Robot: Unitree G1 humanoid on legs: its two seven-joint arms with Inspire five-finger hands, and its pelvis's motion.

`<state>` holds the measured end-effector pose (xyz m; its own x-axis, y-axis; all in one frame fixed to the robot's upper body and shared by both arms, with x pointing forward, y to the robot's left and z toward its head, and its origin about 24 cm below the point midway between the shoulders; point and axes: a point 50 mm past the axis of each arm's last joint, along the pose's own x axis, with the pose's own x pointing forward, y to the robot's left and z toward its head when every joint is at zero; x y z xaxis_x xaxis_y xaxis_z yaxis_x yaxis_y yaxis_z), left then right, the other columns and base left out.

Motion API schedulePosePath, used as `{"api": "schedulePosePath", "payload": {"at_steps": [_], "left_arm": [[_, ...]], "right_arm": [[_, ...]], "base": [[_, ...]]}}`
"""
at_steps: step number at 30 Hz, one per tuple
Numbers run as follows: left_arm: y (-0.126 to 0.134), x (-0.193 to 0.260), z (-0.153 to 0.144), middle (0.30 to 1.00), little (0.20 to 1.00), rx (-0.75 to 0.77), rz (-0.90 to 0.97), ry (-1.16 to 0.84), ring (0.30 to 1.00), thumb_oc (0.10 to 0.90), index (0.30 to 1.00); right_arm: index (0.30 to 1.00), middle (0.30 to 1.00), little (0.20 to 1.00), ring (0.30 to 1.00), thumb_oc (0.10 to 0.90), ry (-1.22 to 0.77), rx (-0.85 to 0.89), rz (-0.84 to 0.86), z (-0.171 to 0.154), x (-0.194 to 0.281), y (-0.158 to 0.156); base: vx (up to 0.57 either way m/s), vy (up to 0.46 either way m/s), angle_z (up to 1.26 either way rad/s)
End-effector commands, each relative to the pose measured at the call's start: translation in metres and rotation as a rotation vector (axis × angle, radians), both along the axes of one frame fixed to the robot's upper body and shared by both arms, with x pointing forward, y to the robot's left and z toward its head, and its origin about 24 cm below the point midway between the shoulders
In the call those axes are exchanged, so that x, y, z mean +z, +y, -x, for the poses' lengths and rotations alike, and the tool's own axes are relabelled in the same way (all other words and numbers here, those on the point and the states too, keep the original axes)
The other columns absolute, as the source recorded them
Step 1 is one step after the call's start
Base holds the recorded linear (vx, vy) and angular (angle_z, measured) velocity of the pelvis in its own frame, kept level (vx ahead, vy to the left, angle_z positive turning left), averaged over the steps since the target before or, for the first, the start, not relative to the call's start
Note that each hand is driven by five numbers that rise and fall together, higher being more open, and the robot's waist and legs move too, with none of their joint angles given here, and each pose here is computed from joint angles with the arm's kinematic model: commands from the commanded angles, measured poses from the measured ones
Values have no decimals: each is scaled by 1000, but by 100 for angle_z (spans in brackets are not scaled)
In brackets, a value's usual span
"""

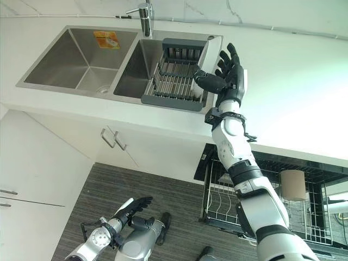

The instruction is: Place the dishes in the dishwasher.

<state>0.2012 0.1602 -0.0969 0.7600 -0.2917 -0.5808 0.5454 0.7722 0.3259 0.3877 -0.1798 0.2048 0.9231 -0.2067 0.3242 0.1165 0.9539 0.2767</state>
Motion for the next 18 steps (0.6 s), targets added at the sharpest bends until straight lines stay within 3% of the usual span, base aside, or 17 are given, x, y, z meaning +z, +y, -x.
{"api": "schedulePosePath", "payload": {"at_steps": [1,18], "left_arm": [[48,-36,82,900,900,-78,-239,250,900,800,900],[43,-33,78,900,900,-73,-218,224,900,800,900]], "right_arm": [[900,900,900,900,800,-285,-5,-1,6,79,-9],[900,900,900,900,800,-268,-16,32,0,81,-14]], "base": [[0,0,0],[0,0,0]]}}
